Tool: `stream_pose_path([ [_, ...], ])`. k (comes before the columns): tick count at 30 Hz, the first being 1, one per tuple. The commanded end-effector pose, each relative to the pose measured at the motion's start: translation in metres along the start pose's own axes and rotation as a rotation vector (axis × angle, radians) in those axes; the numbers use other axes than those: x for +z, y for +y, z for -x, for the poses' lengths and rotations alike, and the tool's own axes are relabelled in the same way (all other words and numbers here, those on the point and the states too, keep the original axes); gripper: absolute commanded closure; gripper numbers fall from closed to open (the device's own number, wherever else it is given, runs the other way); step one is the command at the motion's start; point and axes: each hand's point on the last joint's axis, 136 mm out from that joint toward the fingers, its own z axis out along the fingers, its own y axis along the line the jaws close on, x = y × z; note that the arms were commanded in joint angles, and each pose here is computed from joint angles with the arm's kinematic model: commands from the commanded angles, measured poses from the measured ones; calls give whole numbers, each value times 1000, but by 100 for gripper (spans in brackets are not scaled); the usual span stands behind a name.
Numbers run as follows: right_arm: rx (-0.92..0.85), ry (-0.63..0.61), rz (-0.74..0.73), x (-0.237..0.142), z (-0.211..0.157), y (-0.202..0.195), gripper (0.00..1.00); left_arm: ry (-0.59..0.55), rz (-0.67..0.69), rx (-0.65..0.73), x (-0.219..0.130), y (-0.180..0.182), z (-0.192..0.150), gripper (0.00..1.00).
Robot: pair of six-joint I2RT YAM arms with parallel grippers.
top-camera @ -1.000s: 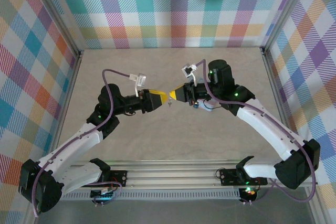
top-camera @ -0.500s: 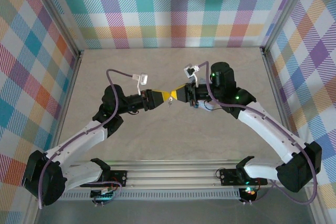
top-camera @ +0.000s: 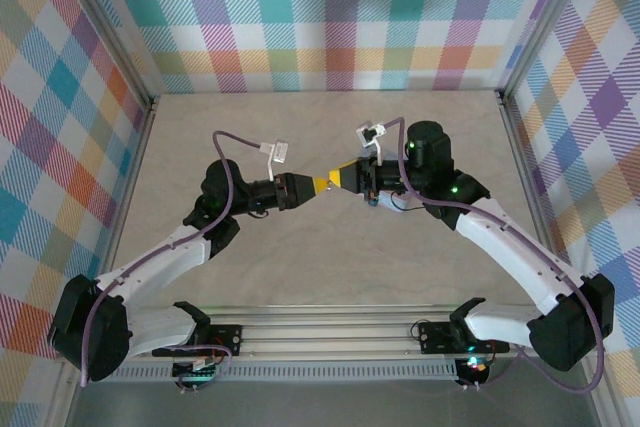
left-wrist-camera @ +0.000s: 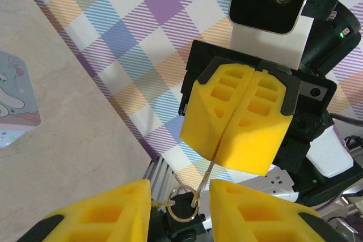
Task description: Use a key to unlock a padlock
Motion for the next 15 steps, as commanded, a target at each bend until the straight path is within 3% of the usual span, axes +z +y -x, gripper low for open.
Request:
stream_pose_path([
  [1,-23,-33,6,-4,7,3,100,7,-56,36,4,-14,1,69],
  [15,-9,-41,-7,-6,7,-1,100,21,-69,29,10,-14,-1,89],
])
